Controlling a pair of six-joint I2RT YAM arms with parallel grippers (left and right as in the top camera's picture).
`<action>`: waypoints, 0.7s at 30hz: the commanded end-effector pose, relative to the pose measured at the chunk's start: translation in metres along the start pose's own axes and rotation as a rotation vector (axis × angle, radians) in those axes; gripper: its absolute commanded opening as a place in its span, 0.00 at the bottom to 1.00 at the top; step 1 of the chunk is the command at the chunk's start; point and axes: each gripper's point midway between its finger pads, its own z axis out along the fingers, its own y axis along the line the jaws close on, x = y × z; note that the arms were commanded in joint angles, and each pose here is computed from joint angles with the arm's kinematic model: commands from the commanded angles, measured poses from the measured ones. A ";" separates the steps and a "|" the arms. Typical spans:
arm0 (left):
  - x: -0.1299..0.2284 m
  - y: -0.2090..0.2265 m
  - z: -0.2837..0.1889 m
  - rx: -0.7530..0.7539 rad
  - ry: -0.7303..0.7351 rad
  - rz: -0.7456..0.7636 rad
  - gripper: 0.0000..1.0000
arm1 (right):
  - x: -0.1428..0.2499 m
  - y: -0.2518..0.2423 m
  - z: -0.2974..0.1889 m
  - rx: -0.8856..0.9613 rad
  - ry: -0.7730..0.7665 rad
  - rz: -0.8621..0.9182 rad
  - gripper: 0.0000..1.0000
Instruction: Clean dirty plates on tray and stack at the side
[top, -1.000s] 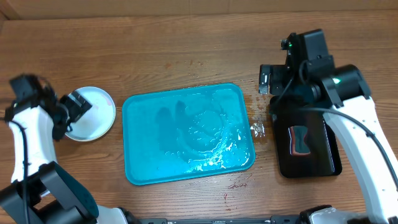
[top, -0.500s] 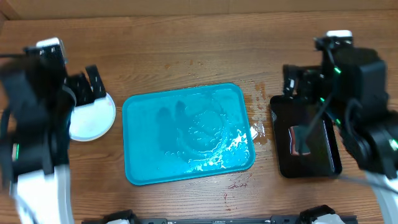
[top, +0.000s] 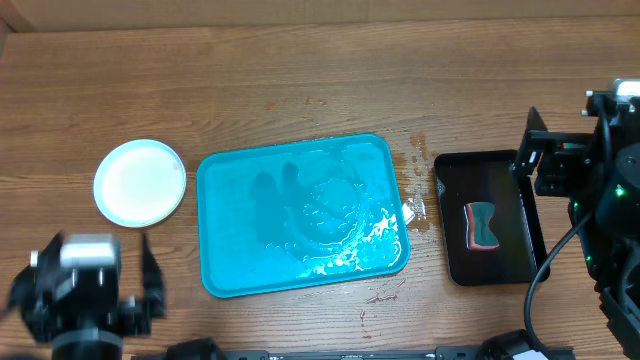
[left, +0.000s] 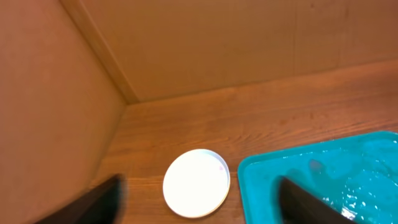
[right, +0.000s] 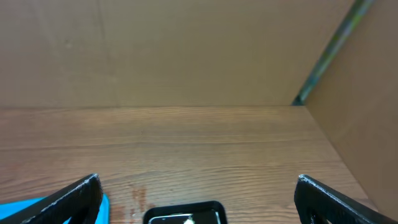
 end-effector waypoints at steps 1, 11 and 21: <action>0.001 0.002 -0.030 -0.033 -0.074 -0.008 1.00 | -0.010 -0.013 -0.006 0.066 -0.033 0.005 1.00; 0.030 -0.007 -0.052 -0.018 -0.036 -0.020 1.00 | -0.010 -0.013 -0.006 0.068 -0.033 0.007 1.00; 0.053 -0.029 -0.053 0.096 0.052 -0.024 1.00 | -0.003 -0.012 -0.001 0.069 0.002 -0.008 1.00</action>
